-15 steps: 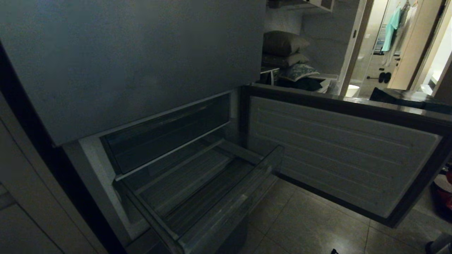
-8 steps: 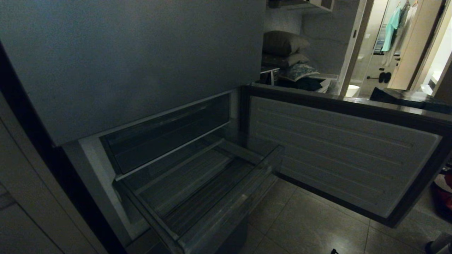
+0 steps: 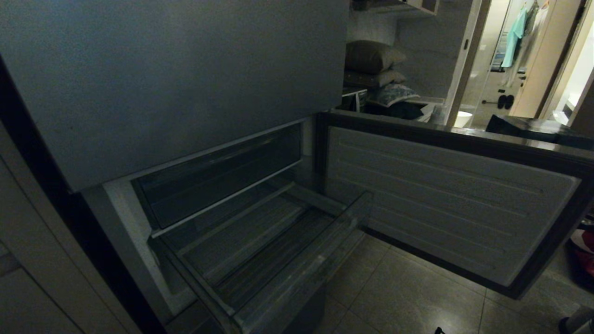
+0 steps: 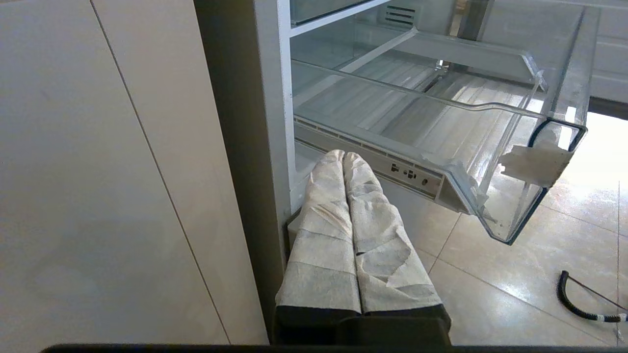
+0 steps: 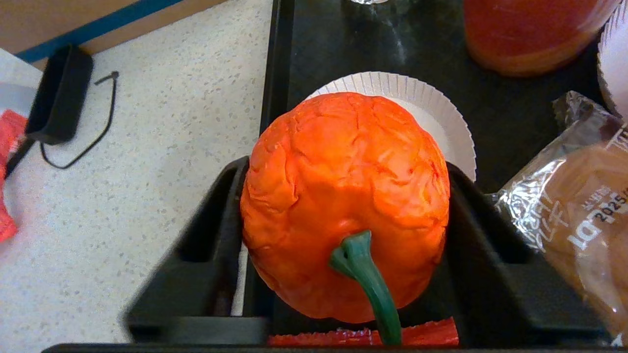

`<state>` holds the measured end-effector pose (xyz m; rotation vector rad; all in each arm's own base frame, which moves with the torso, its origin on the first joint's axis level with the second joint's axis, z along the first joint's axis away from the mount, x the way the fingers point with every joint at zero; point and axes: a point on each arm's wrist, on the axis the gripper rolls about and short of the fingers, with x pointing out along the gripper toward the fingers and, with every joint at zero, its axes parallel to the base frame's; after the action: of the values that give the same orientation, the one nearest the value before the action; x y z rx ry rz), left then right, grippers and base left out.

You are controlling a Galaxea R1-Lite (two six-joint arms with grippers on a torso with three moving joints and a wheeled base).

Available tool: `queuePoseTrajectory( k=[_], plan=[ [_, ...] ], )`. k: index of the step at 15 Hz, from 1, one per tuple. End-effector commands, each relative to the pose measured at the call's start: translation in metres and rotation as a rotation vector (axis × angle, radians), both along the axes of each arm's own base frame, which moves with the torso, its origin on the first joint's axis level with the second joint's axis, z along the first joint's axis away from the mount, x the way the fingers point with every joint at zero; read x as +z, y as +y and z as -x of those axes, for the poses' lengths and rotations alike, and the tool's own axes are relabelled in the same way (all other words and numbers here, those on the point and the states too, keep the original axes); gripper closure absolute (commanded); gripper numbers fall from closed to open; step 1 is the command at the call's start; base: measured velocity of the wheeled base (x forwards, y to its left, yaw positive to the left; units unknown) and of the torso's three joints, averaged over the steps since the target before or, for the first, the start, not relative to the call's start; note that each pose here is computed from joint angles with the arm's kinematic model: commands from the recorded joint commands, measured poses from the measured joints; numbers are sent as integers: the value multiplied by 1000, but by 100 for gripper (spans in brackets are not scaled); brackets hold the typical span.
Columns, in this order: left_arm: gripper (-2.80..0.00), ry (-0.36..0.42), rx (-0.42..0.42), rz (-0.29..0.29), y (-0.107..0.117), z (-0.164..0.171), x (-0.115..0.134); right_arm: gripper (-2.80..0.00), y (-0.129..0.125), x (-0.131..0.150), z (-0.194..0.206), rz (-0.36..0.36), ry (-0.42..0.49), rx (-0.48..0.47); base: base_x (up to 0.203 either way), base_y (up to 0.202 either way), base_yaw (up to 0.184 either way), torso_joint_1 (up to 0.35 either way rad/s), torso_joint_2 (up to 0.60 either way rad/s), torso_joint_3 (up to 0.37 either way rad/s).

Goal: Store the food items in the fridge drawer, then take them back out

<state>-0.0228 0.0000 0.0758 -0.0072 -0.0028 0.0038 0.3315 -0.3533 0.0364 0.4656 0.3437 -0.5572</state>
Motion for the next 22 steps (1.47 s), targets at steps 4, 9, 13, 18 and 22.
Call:
queuePoseTrajectory(
  k=[4, 9, 13, 18, 22],
  plan=[
    [0, 0, 1, 0, 0, 0, 0, -280, -1, 0, -1, 4, -5, 1, 0, 0, 0, 0, 0, 0],
    [0, 0, 1, 0, 0, 0, 0, -280, 3, 20, 5, 23, -24, -7, 0, 0, 0, 0, 0, 0],
    [0, 0, 1, 0, 0, 0, 0, -280, 16, 59, 34, 43, -40, -34, 0, 0, 0, 0, 0, 0],
    [0, 0, 1, 0, 0, 0, 0, 0, 58, 149, 110, 149, -131, -113, 0, 0, 0, 0, 0, 0],
    [0, 0, 1, 0, 0, 0, 0, 0, 107, 202, 177, 221, -233, -225, 0, 0, 0, 0, 0, 0]
  ],
)
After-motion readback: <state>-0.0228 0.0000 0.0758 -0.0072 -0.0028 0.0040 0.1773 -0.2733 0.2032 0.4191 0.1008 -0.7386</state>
